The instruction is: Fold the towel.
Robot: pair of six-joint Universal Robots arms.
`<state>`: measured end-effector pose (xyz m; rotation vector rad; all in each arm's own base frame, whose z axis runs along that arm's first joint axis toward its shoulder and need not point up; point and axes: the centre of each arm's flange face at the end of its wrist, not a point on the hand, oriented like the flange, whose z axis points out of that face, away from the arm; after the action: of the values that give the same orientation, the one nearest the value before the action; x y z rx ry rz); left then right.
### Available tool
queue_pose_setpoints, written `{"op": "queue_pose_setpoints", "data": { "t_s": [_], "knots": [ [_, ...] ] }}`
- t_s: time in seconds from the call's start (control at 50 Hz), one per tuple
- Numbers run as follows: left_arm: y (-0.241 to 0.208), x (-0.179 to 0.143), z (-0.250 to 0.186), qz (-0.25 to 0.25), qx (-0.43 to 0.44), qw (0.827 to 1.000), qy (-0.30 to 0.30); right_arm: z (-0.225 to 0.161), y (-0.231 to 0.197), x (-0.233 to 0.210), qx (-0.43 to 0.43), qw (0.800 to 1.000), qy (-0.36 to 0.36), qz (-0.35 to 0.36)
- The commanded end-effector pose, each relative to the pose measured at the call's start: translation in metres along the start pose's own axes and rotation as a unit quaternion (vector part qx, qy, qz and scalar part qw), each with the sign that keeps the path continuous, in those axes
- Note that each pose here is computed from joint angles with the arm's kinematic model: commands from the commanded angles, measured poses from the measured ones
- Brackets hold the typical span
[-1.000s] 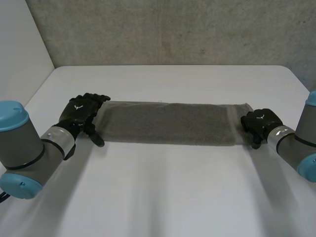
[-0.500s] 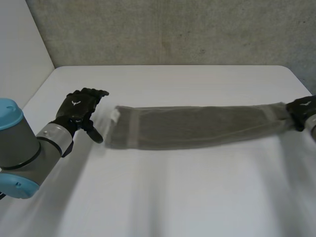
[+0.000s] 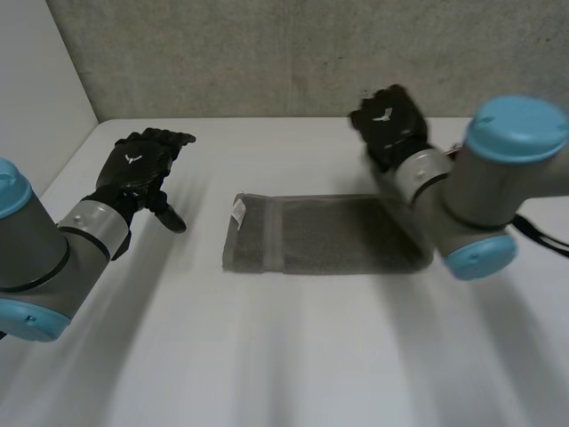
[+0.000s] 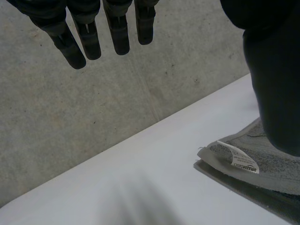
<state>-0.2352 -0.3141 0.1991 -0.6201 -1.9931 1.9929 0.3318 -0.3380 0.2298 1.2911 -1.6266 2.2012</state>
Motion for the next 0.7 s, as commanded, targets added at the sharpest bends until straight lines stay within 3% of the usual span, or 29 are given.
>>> {"op": "queue_pose_setpoints", "data": {
  "t_s": [0.02, 0.08, 0.28, 0.38, 0.44, 0.54, 0.7],
  "knots": [
    [0.001, 0.009, 0.001, 0.001, 0.001, 1.0, 0.012, -0.017, -0.019, -0.125, 0.071, 0.988, -0.134, 0.003],
    [0.003, 0.01, 0.001, 0.001, 0.001, 1.0, 0.013, -0.023, -0.013, -0.148, 0.077, 0.982, -0.172, 0.008],
    [0.008, 0.013, 0.002, 0.0, -0.003, 1.0, 0.018, -0.04, -0.017, -0.149, 0.092, 0.964, -0.237, 0.078],
    [0.008, 0.017, 0.003, 0.001, -0.001, 1.0, 0.022, -0.024, -0.003, -0.076, 0.054, 0.979, -0.156, 0.117],
    [0.007, 0.021, 0.002, 0.002, 0.0, 1.0, 0.027, -0.023, 0.007, -0.064, 0.028, 0.982, -0.136, 0.127],
    [0.005, 0.031, 0.001, 0.004, 0.007, 0.999, 0.041, -0.04, 0.046, -0.017, -0.09, 0.979, -0.081, 0.166],
    [0.004, 0.051, -0.001, 0.008, 0.014, 0.998, 0.066, -0.067, 0.092, -0.017, -0.177, 0.962, -0.09, 0.185]
  ]
}}
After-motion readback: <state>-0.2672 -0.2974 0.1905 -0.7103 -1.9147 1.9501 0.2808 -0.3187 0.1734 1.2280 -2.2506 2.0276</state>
